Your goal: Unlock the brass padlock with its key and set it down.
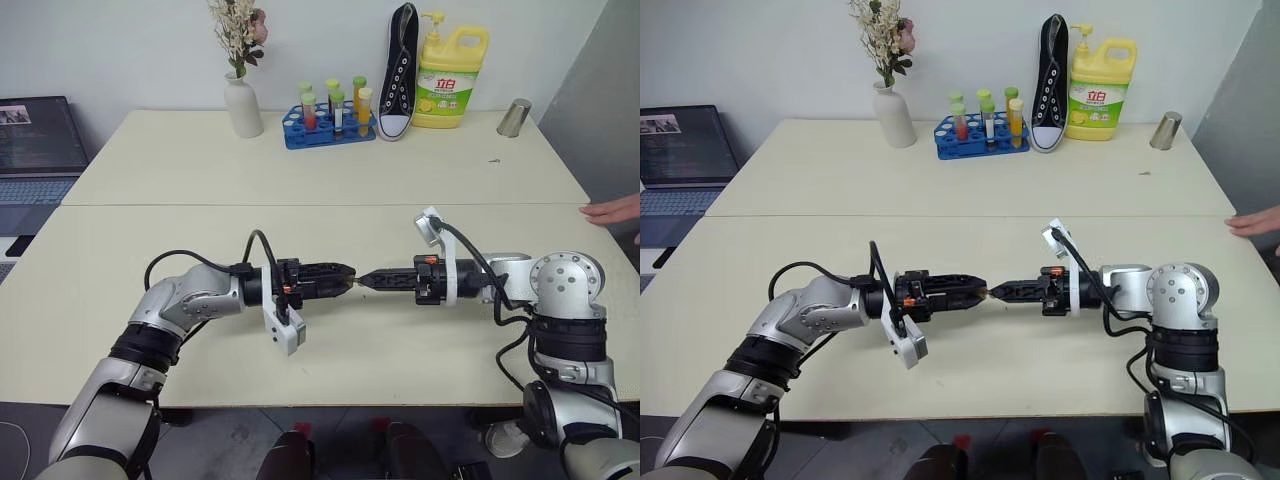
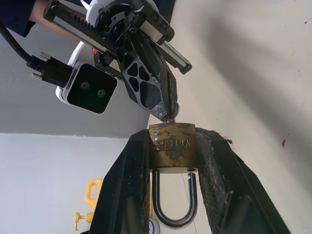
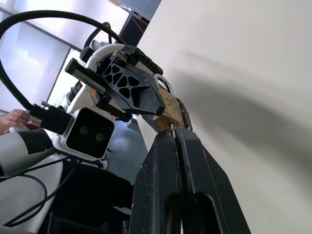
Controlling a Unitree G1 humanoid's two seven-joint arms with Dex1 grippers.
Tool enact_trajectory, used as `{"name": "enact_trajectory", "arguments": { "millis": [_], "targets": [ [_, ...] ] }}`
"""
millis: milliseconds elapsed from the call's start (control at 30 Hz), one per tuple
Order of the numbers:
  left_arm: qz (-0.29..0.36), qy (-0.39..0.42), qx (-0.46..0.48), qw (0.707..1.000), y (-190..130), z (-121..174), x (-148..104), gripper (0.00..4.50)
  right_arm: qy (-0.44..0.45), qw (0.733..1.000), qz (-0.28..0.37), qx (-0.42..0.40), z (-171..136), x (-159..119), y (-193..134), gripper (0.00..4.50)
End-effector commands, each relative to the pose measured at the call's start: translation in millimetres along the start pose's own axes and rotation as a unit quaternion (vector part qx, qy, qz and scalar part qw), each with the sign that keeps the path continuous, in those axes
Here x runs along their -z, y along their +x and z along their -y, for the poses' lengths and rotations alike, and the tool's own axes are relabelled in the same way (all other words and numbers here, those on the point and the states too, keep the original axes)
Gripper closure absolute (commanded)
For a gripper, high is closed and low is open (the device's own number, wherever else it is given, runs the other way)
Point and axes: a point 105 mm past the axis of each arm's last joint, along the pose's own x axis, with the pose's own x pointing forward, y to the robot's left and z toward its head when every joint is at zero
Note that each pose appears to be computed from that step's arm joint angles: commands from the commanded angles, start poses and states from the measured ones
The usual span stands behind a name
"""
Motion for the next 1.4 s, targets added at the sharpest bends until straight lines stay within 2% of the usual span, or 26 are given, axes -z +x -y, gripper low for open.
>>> {"name": "enact_trajectory", "arguments": {
  "millis": [33, 200, 233, 333, 500, 633, 700, 833, 1400],
  "targets": [
    [0.005, 0.018, -0.022, 1.0, 0, -13, -1, 3.52, -0.028, 0.999, -0.009, -0.025, -16, -3, 3, 4.5],
    [0.003, 0.015, -0.024, 1.0, 0, -13, -2, 3.52, -0.051, 0.998, 0.003, -0.04, -23, -4, 4, 4.5],
    [0.002, 0.014, -0.024, 1.0, 0, -13, -1, 3.52, -0.057, 0.998, 0.002, -0.038, -24, -4, 4, 4.31],
    [-0.002, 0.011, -0.027, 1.0, 0, -13, 0, 3.52, -0.101, 0.995, 0.01, -0.013, -20, -5, 0, 3.61],
    [-0.007, 0.008, -0.031, 0.999, 0, -14, 1, 3.52, -0.229, 0.972, 0.018, 0.042, -8, -11, -18, 1.8],
    [-0.009, 0.006, -0.035, 0.999, 0, -15, 2, 3.52, -0.279, 0.959, 0.022, 0.046, -5, -10, -28, 1.75],
    [-0.011, 0.002, -0.04, 0.999, 0, -16, 3, 3.52, -0.306, 0.949, 0.046, 0.053, -6, -13, -28, 1.75],
    [-0.004, -0.004, -0.041, 0.999, 2, -16, 1, 3.52, -0.297, 0.95, 0.088, 0.049, -9, -13, -15, 1.75],
    [0.002, -0.002, -0.042, 0.999, 4, -17, 0, 3.52, -0.277, 0.959, 0.059, 0.0, -16, -8, 22, 1.75]
  ]
}}
